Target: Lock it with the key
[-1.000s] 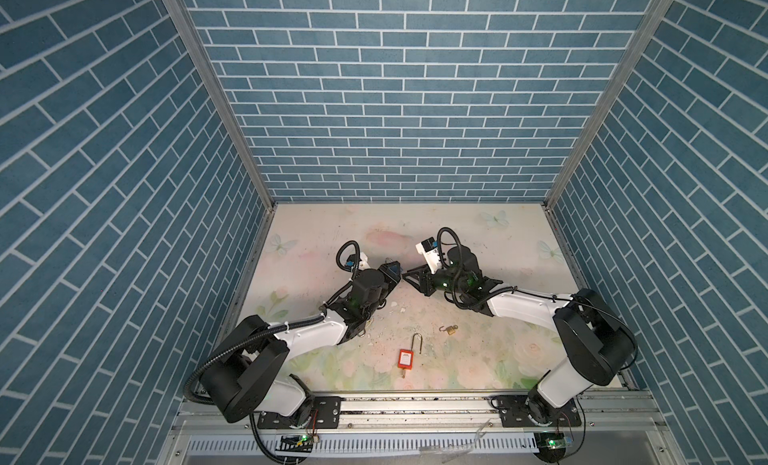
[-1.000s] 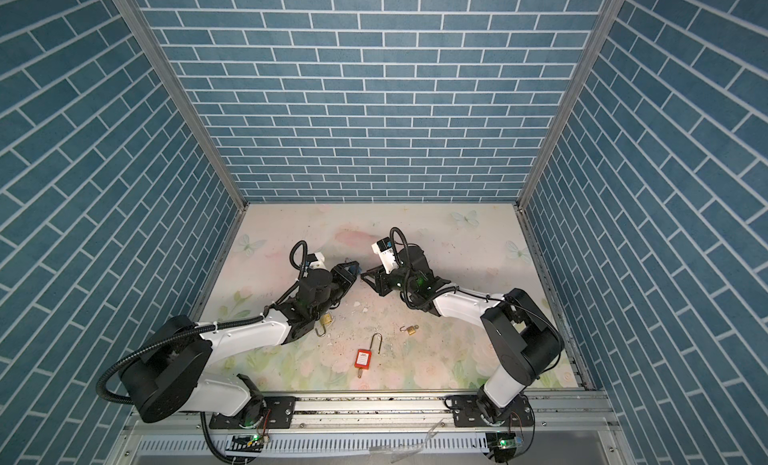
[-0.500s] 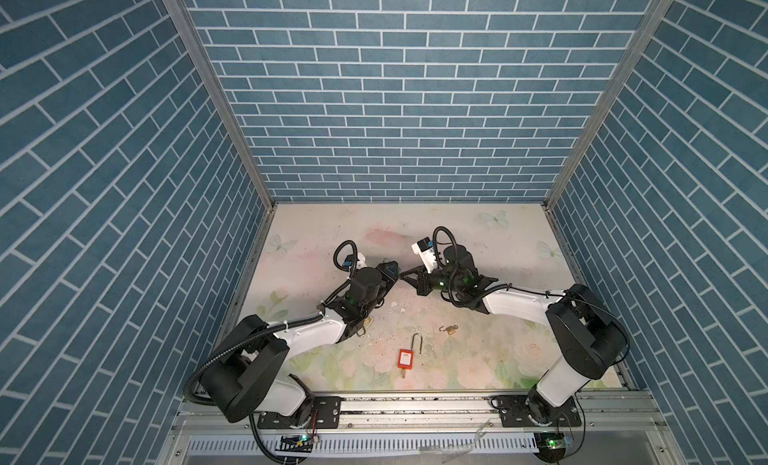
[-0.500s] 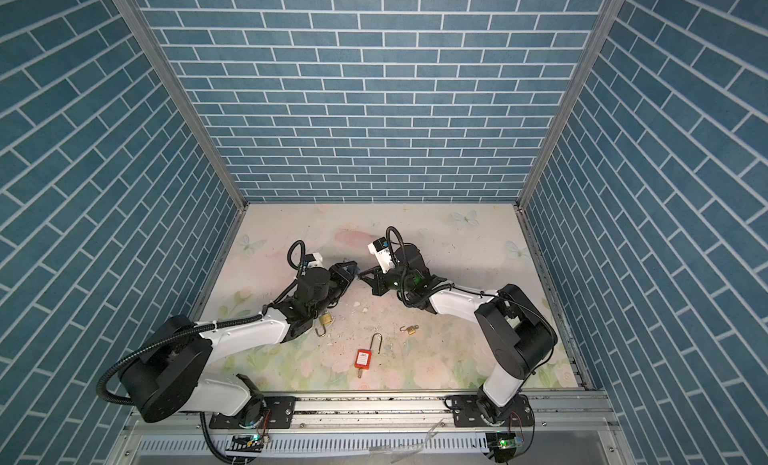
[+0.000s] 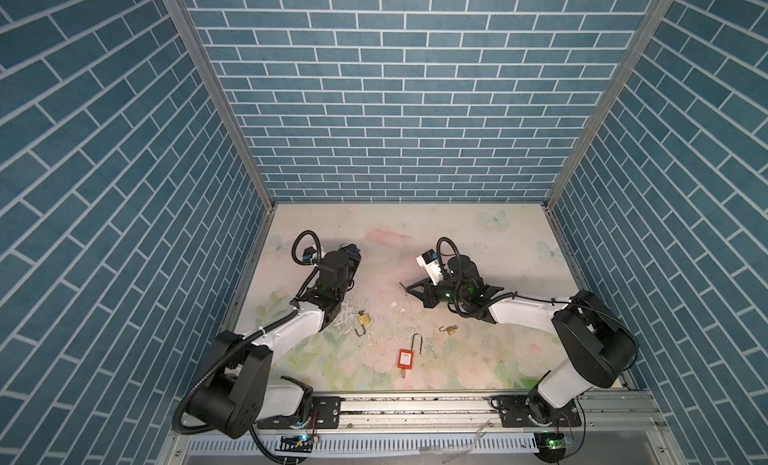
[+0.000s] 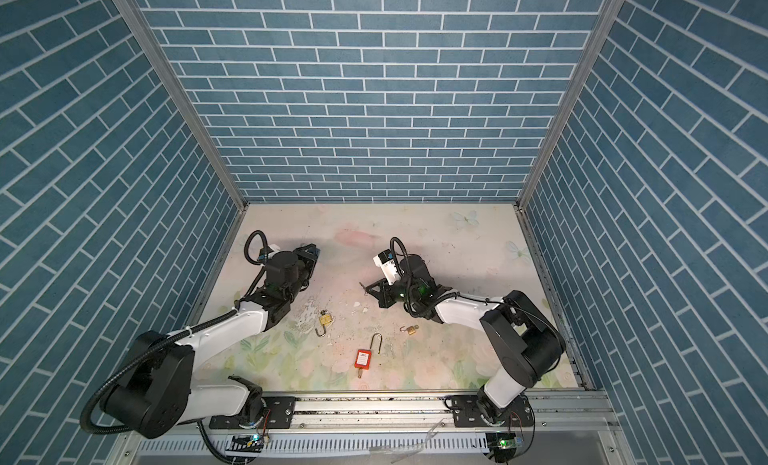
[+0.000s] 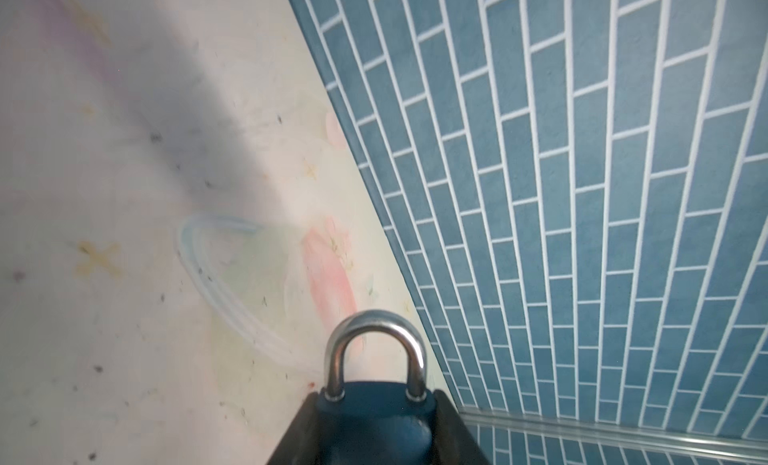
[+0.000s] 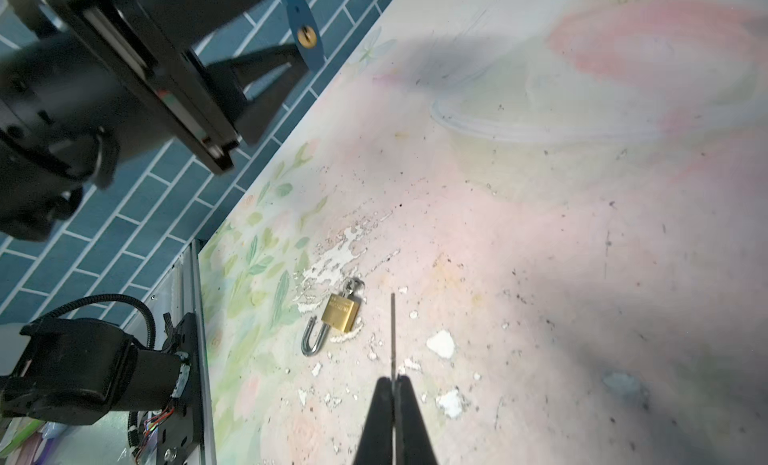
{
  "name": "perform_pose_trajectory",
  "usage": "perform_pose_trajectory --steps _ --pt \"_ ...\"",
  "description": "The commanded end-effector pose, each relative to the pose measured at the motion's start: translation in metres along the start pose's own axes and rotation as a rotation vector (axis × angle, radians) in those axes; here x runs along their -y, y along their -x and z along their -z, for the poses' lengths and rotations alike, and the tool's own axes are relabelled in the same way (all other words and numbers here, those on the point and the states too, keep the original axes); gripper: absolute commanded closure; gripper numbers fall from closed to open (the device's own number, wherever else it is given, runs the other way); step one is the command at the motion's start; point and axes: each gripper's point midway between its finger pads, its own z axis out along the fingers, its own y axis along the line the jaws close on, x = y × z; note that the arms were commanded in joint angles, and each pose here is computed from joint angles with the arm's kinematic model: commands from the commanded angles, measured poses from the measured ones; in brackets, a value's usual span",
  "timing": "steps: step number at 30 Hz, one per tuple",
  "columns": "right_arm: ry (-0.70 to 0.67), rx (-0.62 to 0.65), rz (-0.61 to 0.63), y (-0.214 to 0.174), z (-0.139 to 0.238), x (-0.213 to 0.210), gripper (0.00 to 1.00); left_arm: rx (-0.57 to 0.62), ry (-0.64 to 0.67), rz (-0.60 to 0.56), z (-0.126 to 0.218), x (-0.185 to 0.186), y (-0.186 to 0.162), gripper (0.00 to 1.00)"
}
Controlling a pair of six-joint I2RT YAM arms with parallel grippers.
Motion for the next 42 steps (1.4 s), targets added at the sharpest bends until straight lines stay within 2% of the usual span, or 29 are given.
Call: perform_pose_trajectory --steps 1,5,7,10,16,25,28,30,34,37,40,42 --pt "-0.035 0.036 0.019 0.017 0.007 0.000 1.00 -0.025 0.087 -0.215 -0.003 0.014 0.004 1.00" --pt "-0.080 0.006 -0.035 0.028 -0.007 0.016 1.00 -0.281 0.293 -0.464 -0.022 -0.020 -0.035 1.00" --pt "-0.093 -0.031 -0.067 0.029 -0.019 0.025 1.00 -0.411 0.390 -0.533 -0.029 -0.047 -0.057 1.00" --pt "-0.091 -0.086 -0.097 0.030 -0.036 0.032 1.00 -0.523 0.475 -0.594 -0.034 -0.077 -0.080 1.00" --pt "-0.101 -0.152 -0.147 0.022 -0.054 0.045 1.00 -0.535 0.558 -0.674 -0.040 -0.106 -0.086 1.00" --pt "-0.108 -0.184 -0.218 0.011 -0.064 0.060 1.00 -0.644 0.556 -0.763 -0.052 -0.119 -0.105 1.00" --pt "-0.109 -0.185 -0.243 0.012 -0.065 0.064 1.00 -0.687 0.538 -0.786 -0.052 -0.120 -0.111 0.88" --pt "-0.112 -0.183 -0.261 0.012 -0.066 0.068 1.00 -0.705 0.528 -0.800 -0.051 -0.120 -0.113 0.70" --pt "-0.111 -0.180 -0.290 0.014 -0.065 0.073 1.00 -0.725 0.462 -0.835 -0.049 -0.107 -0.116 0.48" --pt "-0.108 -0.180 -0.302 0.015 -0.067 0.074 1.00 -0.681 0.430 -0.866 -0.049 -0.090 -0.107 0.40" --pt "-0.097 -0.193 -0.315 0.014 -0.070 0.075 1.00 -0.606 0.400 -0.895 -0.047 -0.067 -0.090 0.38" --pt "-0.089 -0.206 -0.324 0.013 -0.074 0.075 1.00 -0.515 0.385 -0.917 -0.041 -0.047 -0.070 0.38"
